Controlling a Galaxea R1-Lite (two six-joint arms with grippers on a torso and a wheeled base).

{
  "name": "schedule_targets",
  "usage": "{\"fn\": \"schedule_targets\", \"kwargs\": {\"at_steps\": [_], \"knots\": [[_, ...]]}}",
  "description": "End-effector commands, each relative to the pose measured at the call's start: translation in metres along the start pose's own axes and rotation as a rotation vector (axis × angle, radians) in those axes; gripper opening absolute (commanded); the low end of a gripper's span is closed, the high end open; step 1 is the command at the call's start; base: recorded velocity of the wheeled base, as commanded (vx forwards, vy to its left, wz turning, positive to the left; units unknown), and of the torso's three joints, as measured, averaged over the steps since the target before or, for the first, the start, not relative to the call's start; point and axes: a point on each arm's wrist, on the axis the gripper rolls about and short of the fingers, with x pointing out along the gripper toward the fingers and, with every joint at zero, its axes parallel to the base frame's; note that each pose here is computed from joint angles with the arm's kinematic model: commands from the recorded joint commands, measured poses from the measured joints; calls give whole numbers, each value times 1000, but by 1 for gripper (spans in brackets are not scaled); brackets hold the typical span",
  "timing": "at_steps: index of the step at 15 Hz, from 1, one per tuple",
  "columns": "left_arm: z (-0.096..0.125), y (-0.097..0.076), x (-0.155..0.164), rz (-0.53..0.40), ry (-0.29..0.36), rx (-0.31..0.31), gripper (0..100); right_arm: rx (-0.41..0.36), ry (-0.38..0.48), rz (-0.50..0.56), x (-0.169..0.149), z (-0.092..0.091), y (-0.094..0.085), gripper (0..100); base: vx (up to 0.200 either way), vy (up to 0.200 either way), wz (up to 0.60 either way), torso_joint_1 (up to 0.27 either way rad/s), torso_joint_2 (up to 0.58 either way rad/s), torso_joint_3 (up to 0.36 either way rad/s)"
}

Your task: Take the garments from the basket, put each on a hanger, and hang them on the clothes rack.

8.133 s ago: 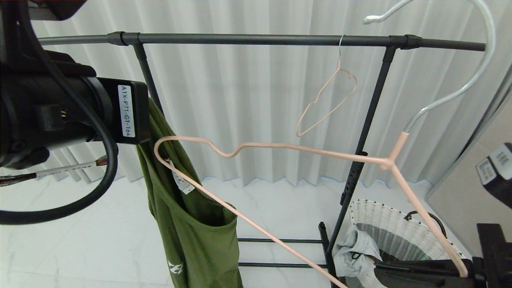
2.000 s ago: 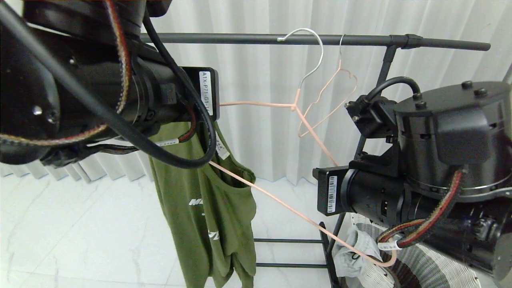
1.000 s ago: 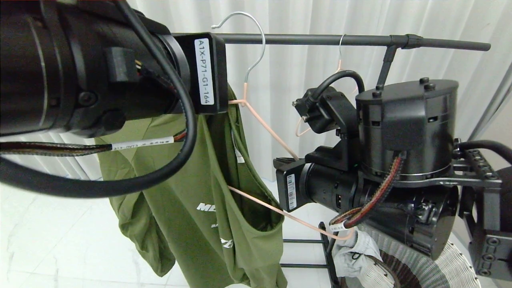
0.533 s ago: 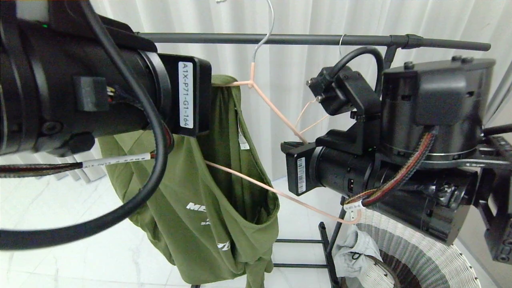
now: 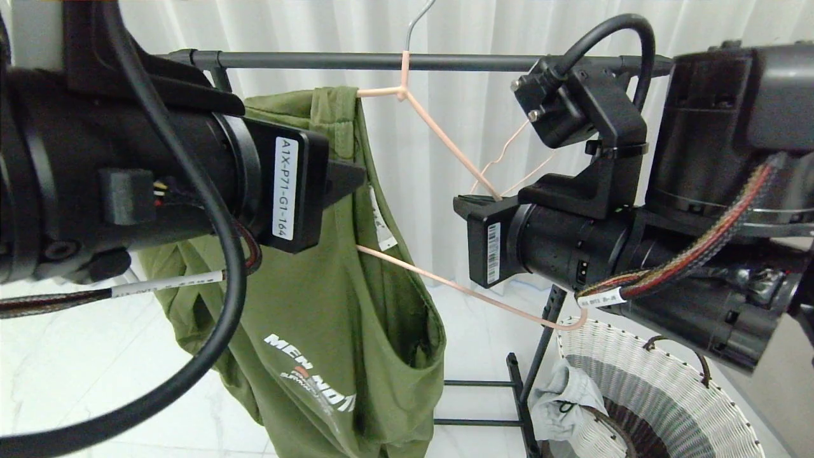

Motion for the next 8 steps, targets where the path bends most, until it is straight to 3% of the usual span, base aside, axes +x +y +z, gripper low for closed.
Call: {"fn": "schedule_targets", "kwargs": {"at_steps": [1, 5, 8], "knots": [[1, -3, -3, -20, -12, -1, 100, 6, -21, 1, -1, 6, 0, 0, 0, 0, 0, 0, 0, 0], [1, 1, -12, -29, -50, -1, 100, 10, -83, -57, -1, 13, -8, 0, 0, 0, 0, 0, 0, 0], [4, 24, -40, -24, -116, 93, 100, -46, -81, -110, -2, 14, -27, 0, 0, 0, 0, 0, 0, 0]]}}
